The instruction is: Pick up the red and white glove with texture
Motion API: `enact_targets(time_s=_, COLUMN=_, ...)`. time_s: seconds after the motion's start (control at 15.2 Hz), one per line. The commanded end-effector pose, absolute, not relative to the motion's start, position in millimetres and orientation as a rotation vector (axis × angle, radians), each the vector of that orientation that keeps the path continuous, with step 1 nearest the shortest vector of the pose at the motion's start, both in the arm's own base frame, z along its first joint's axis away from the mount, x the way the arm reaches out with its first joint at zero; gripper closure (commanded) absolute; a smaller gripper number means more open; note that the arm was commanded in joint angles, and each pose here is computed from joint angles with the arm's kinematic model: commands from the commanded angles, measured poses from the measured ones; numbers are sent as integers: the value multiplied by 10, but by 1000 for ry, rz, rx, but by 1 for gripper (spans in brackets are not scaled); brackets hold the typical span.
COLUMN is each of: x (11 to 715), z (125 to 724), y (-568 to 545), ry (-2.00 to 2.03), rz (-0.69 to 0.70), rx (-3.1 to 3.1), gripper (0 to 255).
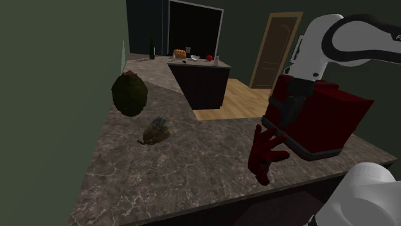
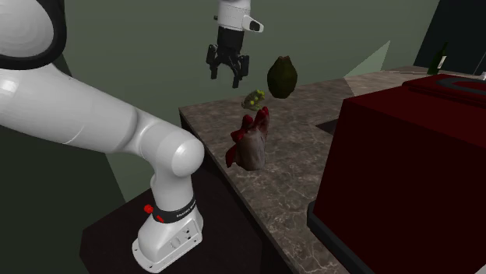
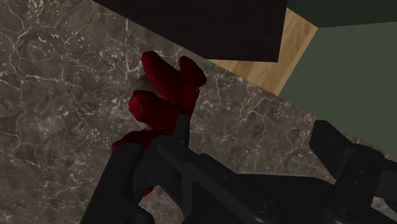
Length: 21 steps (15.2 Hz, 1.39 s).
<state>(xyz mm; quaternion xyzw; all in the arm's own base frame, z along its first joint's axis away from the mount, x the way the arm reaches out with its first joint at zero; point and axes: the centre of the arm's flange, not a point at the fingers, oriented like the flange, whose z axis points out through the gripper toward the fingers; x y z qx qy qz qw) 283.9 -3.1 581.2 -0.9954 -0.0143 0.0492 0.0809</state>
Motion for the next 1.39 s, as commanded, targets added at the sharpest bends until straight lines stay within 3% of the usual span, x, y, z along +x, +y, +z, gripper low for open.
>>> enact_targets(time_s=0.0, x=2839, z=5812, y=-31, ry=-43, rz=147, rx=-2976, gripper=0)
enact_targets(time_s=0.59, x=2906, z=5098, y=-701, ry=-581, rz=136, rx=-3048, gripper=0)
enact_targets(time_s=1.19, x=2905, z=4698, y=-701, ry=-581, rz=136, rx=-3048, gripper=0)
enact_targets(time_s=1.25, x=2914, z=4693, y=-693, ry=-581, rz=136, rx=-3048, gripper=255)
enact_targets(time_s=1.32, x=2915, z=4693, y=-694, ry=-581, rz=136, rx=-3048, gripper=255)
